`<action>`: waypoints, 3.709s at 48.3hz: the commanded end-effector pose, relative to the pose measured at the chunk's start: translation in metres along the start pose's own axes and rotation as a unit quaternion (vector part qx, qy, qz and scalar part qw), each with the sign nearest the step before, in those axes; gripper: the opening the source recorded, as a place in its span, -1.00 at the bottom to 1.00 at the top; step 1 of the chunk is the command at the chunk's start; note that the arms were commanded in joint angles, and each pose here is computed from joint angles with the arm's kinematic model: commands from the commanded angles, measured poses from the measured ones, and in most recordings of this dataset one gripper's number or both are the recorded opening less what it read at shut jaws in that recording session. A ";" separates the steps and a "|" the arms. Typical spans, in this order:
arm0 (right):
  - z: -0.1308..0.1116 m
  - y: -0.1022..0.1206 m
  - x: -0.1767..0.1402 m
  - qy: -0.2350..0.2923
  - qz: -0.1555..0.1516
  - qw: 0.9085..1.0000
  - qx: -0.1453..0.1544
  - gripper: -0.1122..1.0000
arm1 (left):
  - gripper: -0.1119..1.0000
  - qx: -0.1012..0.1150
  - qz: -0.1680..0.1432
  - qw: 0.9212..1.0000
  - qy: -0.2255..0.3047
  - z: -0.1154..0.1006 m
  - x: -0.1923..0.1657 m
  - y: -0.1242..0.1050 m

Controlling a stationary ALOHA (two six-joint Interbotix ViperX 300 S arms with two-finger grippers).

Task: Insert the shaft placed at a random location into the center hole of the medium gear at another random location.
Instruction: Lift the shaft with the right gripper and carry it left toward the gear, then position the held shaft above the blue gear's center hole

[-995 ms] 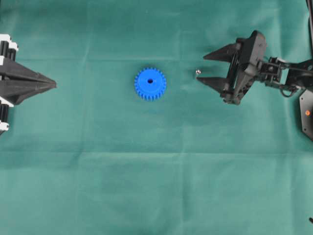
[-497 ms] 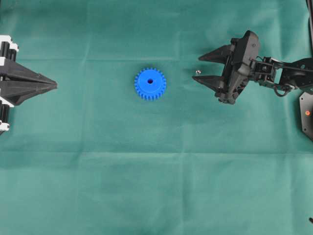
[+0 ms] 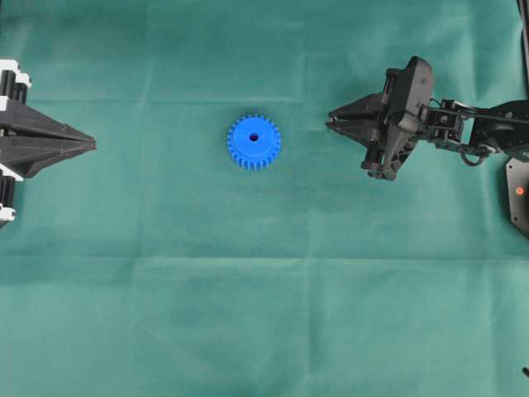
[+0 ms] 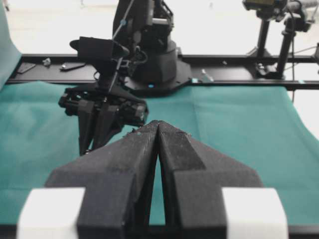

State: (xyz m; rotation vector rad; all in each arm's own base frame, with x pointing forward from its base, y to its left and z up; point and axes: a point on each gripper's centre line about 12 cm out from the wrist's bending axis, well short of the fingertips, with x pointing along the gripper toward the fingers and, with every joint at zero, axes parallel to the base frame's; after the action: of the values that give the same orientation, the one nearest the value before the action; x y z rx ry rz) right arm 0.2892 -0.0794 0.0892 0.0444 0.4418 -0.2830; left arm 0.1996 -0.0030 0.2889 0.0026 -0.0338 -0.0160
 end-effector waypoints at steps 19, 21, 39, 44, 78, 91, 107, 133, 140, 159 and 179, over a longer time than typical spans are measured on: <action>0.053 0.001 -0.017 -0.028 0.005 1.000 -0.007 -0.54 | -0.80 0.002 0.000 1.000 -0.012 0.009 0.002 0.000; 0.060 0.001 -0.021 -0.031 0.006 0.999 -0.007 -0.54 | -0.80 0.002 0.000 1.000 -0.012 0.009 0.002 0.000; 0.077 0.002 -0.035 -0.037 0.011 0.999 -0.013 -0.54 | -0.80 0.003 0.001 1.000 -0.012 0.009 0.002 0.001; 0.077 0.002 -0.034 -0.037 0.011 0.999 -0.013 -0.54 | -0.80 0.003 0.001 1.000 -0.012 0.009 0.002 0.001; 0.106 0.025 0.013 -0.055 0.038 0.997 -0.026 -0.54 | -0.80 0.002 0.001 1.000 -0.008 0.007 0.003 0.001; 0.121 0.038 0.039 -0.064 0.050 0.996 -0.034 -0.54 | -0.80 0.002 0.001 1.000 -0.009 0.008 0.003 0.001; 0.128 0.044 0.057 -0.067 0.055 0.996 -0.035 -0.54 | -0.80 0.002 0.001 1.000 -0.008 0.008 0.003 0.001; 0.125 0.046 0.060 -0.064 0.057 0.996 -0.035 -0.54 | -0.80 0.002 0.001 1.000 -0.009 0.008 0.003 0.001; 0.119 0.047 0.065 -0.061 0.057 0.996 -0.035 -0.54 | -0.80 0.002 0.001 1.000 -0.009 0.008 0.003 0.001; 0.100 0.047 0.078 -0.046 0.055 0.997 -0.032 -0.54 | -0.80 0.002 0.001 1.000 -0.008 0.008 0.003 0.001; 0.092 0.047 0.082 -0.037 0.054 0.997 -0.029 -0.54 | -0.80 0.002 0.001 1.000 -0.008 0.007 0.003 0.001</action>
State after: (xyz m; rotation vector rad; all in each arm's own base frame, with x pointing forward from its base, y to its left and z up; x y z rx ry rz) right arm 0.4092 -0.0648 0.1299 0.0080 0.3910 -0.1640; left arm 0.1998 -0.0028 0.2886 0.0057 -0.0322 -0.0148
